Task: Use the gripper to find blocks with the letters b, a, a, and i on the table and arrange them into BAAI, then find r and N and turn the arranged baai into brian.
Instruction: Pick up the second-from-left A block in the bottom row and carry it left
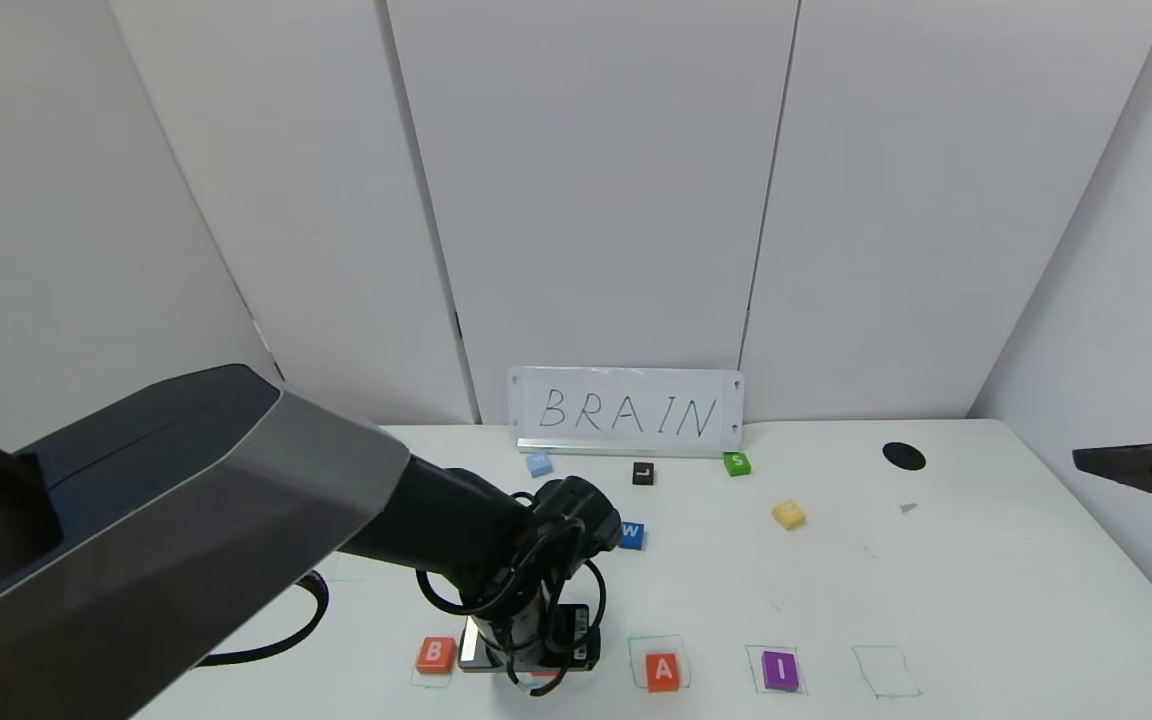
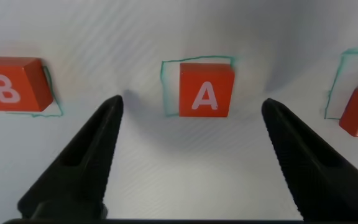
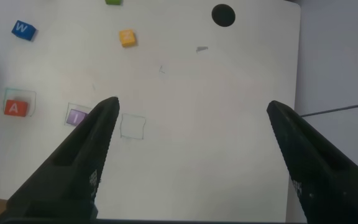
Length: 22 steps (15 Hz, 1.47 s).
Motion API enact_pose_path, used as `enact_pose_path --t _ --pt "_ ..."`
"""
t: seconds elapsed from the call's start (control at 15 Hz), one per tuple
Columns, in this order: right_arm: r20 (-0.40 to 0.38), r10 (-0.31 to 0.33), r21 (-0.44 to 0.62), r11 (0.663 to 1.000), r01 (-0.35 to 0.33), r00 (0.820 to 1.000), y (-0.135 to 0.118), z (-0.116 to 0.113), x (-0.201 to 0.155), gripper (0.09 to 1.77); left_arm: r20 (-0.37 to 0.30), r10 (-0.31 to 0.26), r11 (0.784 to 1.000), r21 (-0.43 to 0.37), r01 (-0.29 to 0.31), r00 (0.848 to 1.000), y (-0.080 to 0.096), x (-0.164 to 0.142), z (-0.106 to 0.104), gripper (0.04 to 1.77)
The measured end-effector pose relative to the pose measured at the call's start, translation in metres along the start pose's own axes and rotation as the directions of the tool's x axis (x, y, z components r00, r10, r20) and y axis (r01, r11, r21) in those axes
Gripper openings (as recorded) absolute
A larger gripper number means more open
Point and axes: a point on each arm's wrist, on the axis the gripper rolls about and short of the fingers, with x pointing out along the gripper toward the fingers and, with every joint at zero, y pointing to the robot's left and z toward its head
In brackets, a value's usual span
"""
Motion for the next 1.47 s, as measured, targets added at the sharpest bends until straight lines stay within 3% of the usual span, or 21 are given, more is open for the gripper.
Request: enact_pose_path --t 0.2,0.4,0.47,1.2,1.47 --pt "0.001 0.000 0.000 1.000 0.000 1.000 0.000 0.000 0.000 1.71 0.011 -0.008 1.000 0.000 0.008 1.000 -0.001 0.005 0.000 1.08" --pt "0.001 0.000 0.000 1.000 0.000 1.000 0.000 0.000 0.000 1.71 0.008 -0.005 1.000 0.000 0.005 1.000 -0.001 0.006 -0.001 0.77" --pt "0.002 0.000 -0.001 1.000 0.000 1.000 0.000 0.000 0.000 1.71 0.009 -0.004 1.000 0.002 0.004 1.000 -0.001 0.007 -0.001 0.49" --pt "0.012 0.001 -0.001 1.000 -0.001 1.000 0.000 0.000 -0.002 1.71 0.021 -0.005 1.000 0.009 0.005 1.000 -0.001 -0.002 -0.001 0.51" --pt "0.012 0.001 -0.002 1.000 -0.001 1.000 0.000 0.000 -0.002 1.71 0.047 -0.014 1.000 0.022 0.013 0.999 0.010 -0.019 0.006 0.51"
